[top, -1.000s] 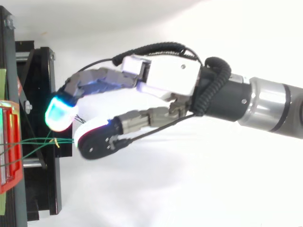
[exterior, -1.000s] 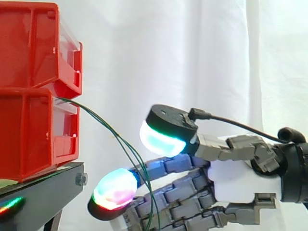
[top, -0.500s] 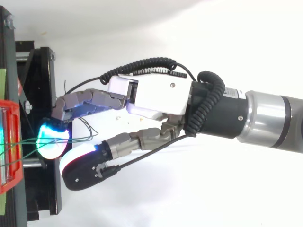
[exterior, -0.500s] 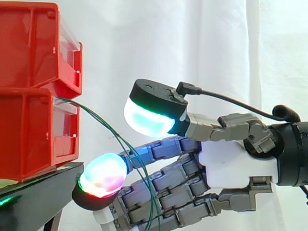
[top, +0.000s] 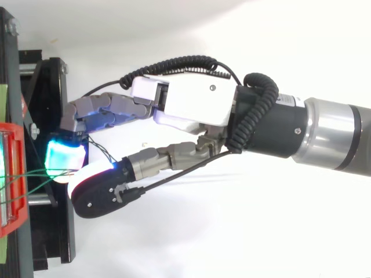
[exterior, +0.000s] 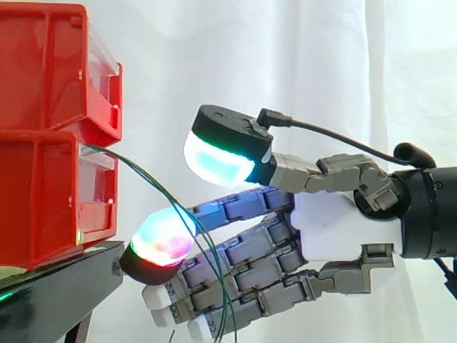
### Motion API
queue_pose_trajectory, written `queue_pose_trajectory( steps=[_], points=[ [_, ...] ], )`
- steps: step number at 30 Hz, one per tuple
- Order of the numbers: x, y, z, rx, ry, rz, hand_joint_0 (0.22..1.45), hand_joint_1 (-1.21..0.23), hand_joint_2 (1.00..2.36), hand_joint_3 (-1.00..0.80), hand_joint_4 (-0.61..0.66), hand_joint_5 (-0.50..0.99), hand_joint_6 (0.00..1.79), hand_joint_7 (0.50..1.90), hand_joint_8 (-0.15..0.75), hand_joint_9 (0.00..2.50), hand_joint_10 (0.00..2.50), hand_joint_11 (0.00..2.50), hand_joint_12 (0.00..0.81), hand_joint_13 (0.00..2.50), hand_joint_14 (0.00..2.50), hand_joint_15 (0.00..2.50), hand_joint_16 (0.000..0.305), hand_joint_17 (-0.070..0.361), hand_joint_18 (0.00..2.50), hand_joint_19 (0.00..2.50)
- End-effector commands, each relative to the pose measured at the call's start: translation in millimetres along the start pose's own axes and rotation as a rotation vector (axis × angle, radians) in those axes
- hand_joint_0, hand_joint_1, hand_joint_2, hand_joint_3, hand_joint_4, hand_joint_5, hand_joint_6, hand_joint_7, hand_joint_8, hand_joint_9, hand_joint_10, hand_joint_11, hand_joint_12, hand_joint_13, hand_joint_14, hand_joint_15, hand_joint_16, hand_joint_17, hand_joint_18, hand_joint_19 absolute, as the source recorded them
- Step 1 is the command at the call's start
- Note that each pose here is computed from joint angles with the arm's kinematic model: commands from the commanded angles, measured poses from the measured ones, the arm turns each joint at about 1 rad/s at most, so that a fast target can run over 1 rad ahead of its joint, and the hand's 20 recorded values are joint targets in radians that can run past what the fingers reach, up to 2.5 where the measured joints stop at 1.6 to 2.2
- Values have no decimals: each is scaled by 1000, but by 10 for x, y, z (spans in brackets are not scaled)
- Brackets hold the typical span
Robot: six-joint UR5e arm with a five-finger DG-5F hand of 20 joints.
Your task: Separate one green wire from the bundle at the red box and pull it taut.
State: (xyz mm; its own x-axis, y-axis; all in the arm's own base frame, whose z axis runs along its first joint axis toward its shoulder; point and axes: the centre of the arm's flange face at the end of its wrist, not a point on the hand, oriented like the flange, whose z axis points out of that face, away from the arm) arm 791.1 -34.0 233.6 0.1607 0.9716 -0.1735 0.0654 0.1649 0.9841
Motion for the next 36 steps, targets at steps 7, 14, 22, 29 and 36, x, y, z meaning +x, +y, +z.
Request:
queue_pose_trajectory(
  steps=[7, 14, 22, 29, 36],
  points=[
    [-33, 32, 14, -2, 1, -3, 524, -563, 1008, -417, 236, -116, 502, 1196, 289, 578, 9, 324, 344, 337, 0, 40, 57, 127, 327, 153],
    [-50, 50, 7, 2, 13, -10, 528, -581, 1008, -403, 213, -111, 502, 1244, 287, 581, 8, 320, 343, 342, 0, 44, 56, 127, 331, 156],
    [37, 45, 16, -18, 14, -8, 527, -583, 1007, -410, 232, -115, 502, 1212, 287, 581, 9, 321, 342, 344, 2, 51, 56, 127, 333, 157],
    [192, -122, 37, -60, 2, 12, 527, -584, 1007, -411, 231, -116, 503, 1211, 287, 583, 9, 334, 342, 354, 0, 57, 56, 127, 340, 167],
    [234, -169, 105, -110, -9, 41, 528, -588, 1008, -407, 226, -115, 502, 1216, 287, 586, 9, 335, 343, 358, 0, 55, 56, 126, 355, 175]
  ],
)
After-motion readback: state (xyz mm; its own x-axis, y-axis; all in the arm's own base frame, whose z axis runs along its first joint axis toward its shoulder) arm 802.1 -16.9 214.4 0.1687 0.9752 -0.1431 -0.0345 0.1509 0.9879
